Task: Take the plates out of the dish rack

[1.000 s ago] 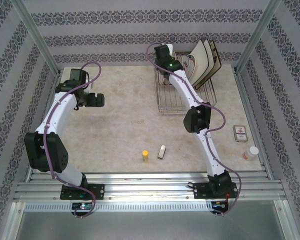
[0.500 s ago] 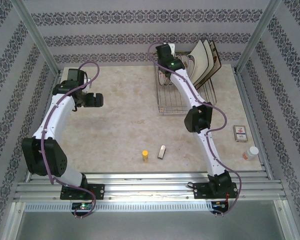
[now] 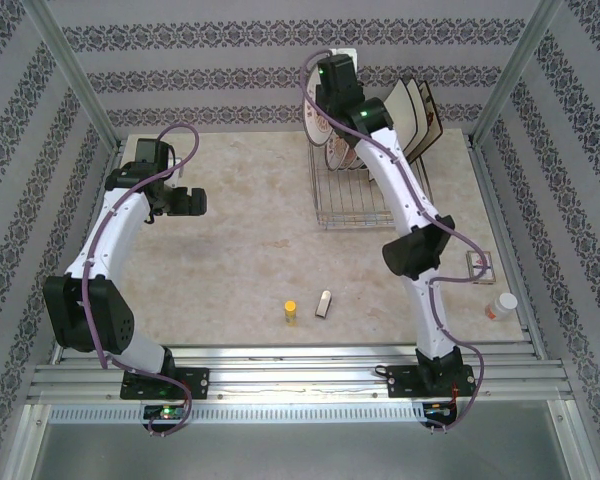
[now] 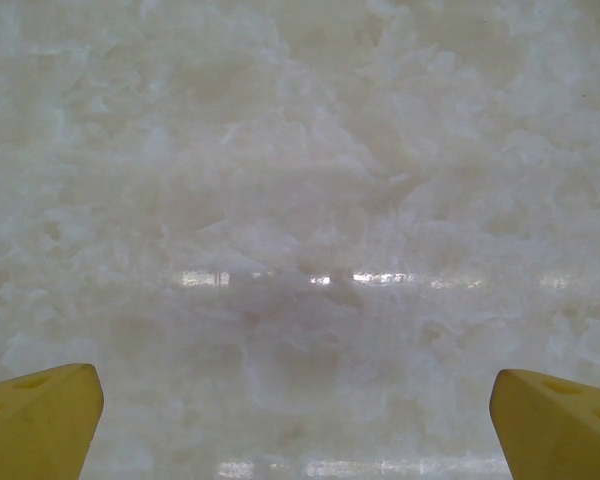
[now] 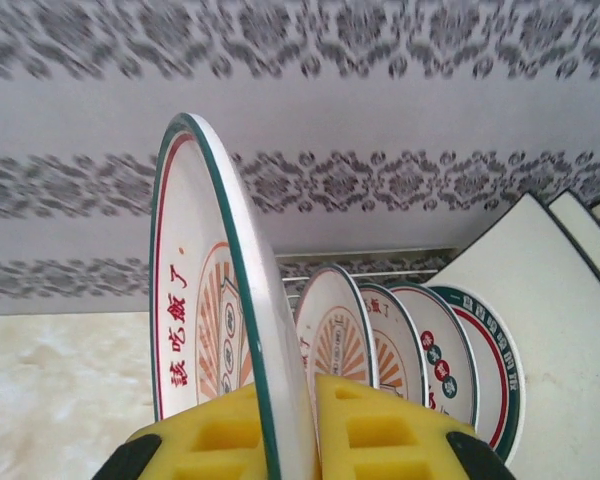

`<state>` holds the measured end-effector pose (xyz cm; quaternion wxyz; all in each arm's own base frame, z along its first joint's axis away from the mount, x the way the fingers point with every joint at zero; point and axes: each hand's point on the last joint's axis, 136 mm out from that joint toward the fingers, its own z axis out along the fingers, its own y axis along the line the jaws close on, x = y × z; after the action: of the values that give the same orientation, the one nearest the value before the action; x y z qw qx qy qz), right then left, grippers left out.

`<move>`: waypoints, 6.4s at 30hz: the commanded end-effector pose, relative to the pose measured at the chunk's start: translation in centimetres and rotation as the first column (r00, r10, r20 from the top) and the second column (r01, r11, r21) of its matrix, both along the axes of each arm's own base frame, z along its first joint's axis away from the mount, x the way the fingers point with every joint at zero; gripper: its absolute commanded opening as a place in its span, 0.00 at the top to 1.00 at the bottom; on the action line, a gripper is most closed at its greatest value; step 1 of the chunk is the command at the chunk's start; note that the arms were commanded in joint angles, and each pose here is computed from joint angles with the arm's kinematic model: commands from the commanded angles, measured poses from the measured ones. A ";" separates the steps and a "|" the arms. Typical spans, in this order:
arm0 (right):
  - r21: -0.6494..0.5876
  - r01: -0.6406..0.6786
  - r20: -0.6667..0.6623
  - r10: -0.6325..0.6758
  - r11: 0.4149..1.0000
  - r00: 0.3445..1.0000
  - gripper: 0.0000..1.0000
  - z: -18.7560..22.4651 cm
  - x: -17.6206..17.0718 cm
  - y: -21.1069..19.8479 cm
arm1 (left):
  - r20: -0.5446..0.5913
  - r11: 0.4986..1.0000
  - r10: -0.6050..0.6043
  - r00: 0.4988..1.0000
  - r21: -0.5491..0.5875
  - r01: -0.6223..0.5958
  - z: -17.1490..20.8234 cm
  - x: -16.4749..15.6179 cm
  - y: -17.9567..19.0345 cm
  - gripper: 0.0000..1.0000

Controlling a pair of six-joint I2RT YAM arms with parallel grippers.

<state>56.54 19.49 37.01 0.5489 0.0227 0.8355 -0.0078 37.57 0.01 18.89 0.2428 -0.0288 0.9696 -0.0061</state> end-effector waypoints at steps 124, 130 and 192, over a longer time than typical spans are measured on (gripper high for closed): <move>-0.069 -0.231 -0.524 0.162 0.971 0.836 0.02 -11.5 -11.7 -4.6 | 0.075 0.320 0.889 0.452 -0.808 -0.495 -13.4 17.7 15.0 1.00; -0.075 -0.235 -0.523 0.163 0.969 0.837 0.02 -11.5 -11.7 -4.3 | 0.041 0.317 0.894 0.446 -0.761 -0.566 -14.5 17.4 15.5 0.85; -0.047 -0.093 -0.363 0.070 0.995 0.929 0.15 -16.4 4.5 -4.5 | -0.104 0.999 -0.035 0.994 -0.045 0.030 -3.7 0.0 -0.7 0.00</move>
<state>59.90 15.70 19.85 0.3644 -0.0500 0.9298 -0.0153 38.24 -0.65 14.64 0.1986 -0.0310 0.9790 -0.0333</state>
